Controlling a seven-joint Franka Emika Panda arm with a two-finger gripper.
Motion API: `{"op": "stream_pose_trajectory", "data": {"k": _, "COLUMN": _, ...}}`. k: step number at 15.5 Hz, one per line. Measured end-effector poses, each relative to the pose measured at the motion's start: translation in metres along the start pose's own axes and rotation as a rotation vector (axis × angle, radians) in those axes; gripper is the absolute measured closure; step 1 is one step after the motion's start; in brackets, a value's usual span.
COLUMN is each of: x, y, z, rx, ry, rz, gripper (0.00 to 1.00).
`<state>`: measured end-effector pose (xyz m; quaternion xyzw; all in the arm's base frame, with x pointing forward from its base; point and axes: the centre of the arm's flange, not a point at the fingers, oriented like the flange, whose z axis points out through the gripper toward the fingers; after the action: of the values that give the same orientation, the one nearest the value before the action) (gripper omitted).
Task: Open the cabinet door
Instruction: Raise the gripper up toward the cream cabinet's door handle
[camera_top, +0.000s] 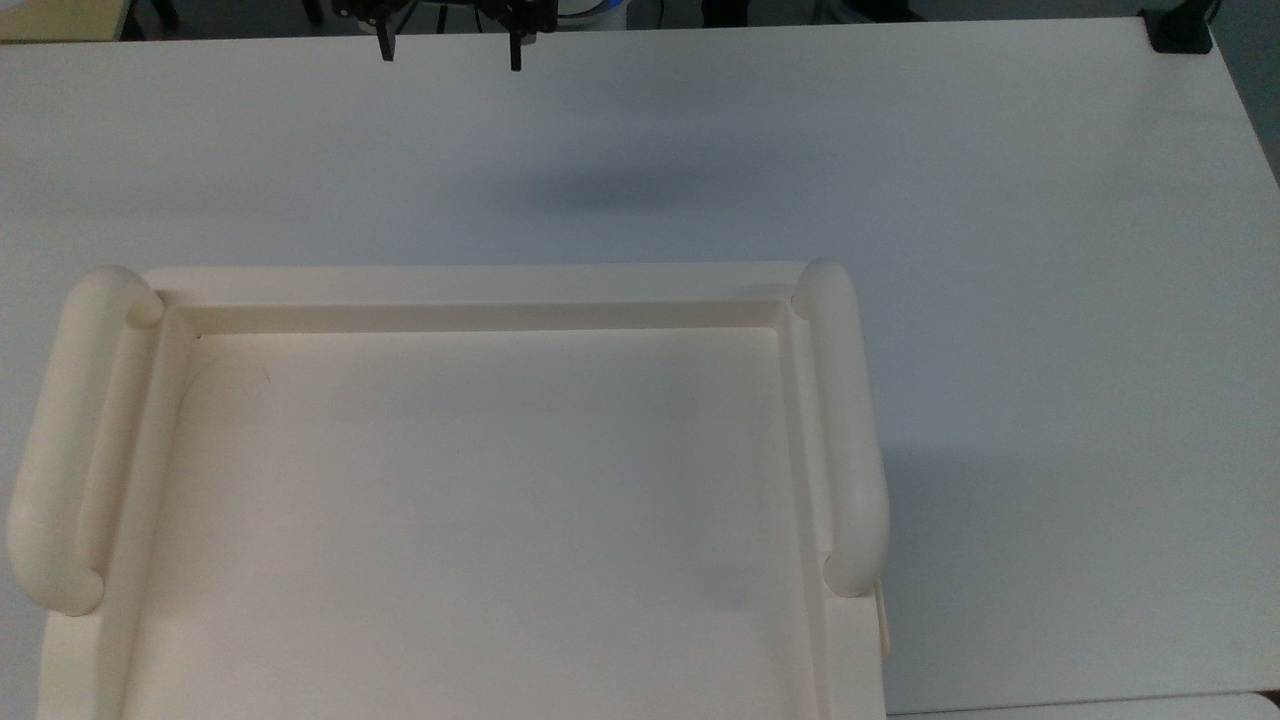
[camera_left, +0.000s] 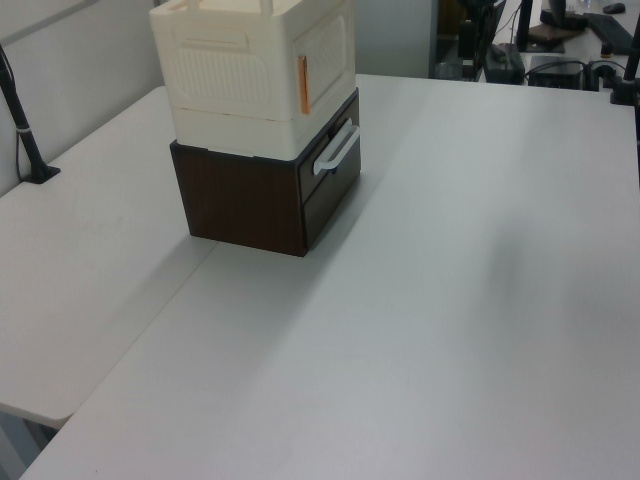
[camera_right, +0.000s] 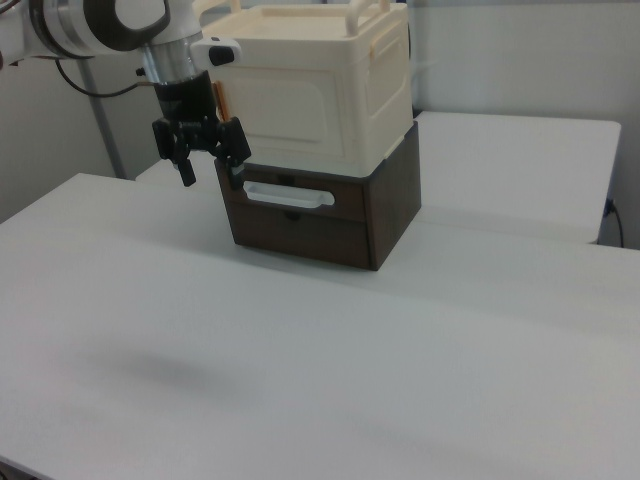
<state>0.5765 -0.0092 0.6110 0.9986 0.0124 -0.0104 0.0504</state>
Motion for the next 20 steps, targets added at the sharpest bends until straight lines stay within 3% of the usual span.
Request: {"op": "stream_pose_trajectory", "data": {"k": 20, "x": 0.003, "y": -0.0007, "z": 0.004, "rx": 0.0, "ry": -0.002, "rz": -0.001, "gripper": 0.0}}
